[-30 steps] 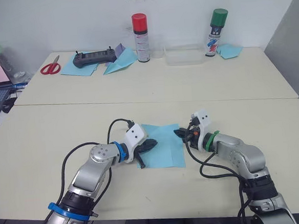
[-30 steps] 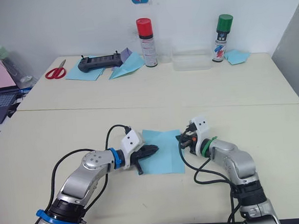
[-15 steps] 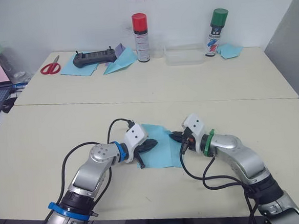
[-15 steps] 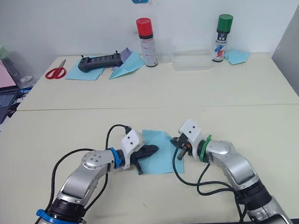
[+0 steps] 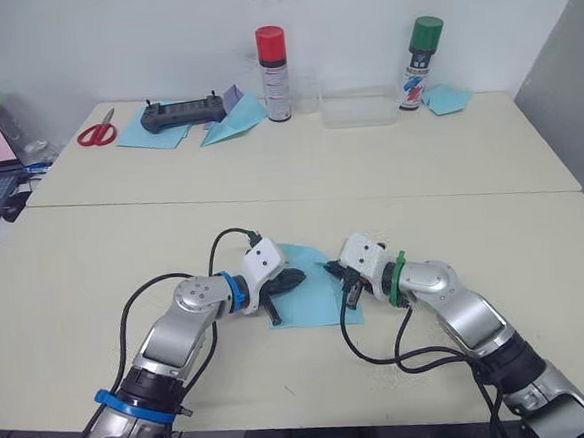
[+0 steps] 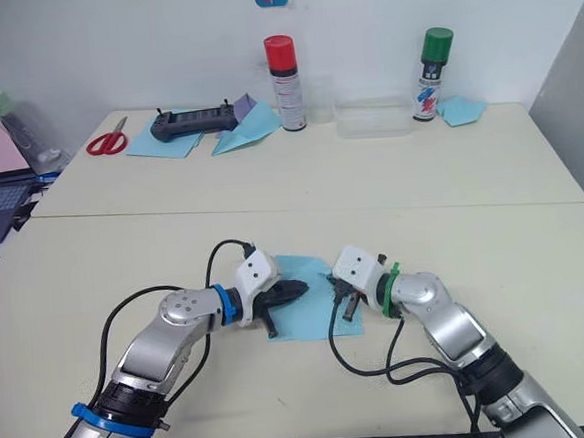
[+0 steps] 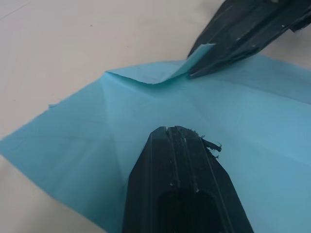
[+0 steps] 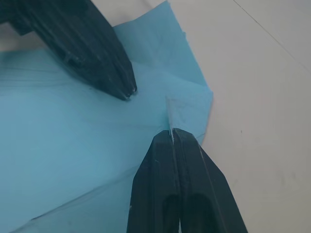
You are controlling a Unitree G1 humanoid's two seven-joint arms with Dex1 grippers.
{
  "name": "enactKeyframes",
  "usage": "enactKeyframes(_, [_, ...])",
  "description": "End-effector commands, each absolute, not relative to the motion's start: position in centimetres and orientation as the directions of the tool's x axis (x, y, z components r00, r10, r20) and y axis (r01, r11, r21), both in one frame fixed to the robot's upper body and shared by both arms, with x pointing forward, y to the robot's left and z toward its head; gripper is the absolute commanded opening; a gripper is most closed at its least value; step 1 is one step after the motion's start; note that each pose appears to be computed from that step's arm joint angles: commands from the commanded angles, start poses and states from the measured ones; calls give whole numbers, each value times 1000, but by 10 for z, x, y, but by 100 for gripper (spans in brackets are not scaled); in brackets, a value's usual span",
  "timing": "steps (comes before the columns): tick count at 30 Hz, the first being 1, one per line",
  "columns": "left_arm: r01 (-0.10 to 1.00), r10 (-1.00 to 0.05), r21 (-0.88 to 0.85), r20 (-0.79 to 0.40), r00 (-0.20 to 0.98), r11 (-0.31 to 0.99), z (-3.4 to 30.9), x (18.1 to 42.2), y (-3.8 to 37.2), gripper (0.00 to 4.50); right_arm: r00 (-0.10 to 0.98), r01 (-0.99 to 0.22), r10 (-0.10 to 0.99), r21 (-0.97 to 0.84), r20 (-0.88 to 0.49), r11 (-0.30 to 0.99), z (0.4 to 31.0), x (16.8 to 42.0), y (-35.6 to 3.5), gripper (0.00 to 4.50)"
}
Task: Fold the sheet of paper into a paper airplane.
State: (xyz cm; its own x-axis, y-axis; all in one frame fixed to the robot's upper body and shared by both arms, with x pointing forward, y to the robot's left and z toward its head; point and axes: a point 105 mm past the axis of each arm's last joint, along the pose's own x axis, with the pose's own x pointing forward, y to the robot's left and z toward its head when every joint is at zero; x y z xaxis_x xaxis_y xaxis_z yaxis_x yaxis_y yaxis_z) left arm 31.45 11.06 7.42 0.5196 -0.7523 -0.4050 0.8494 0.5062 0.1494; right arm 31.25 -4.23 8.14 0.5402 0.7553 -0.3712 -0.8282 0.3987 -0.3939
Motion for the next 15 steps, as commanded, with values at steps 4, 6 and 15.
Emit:
enactKeyframes(4, [795,-731,61,-355,582,603,81,324,123,0,531,-831,756,-409,-382,378,77,313,-40,3])
enactKeyframes(6, [786,-737,46,-319,596,617,89,330,119,0,533,-830,747,-420,-397,368,74,314,-41,3])
enactKeyframes(15, [798,-761,85,-253,597,597,106,349,90,0,542,-828,732,-412,-414,380,69,316,-44,3])
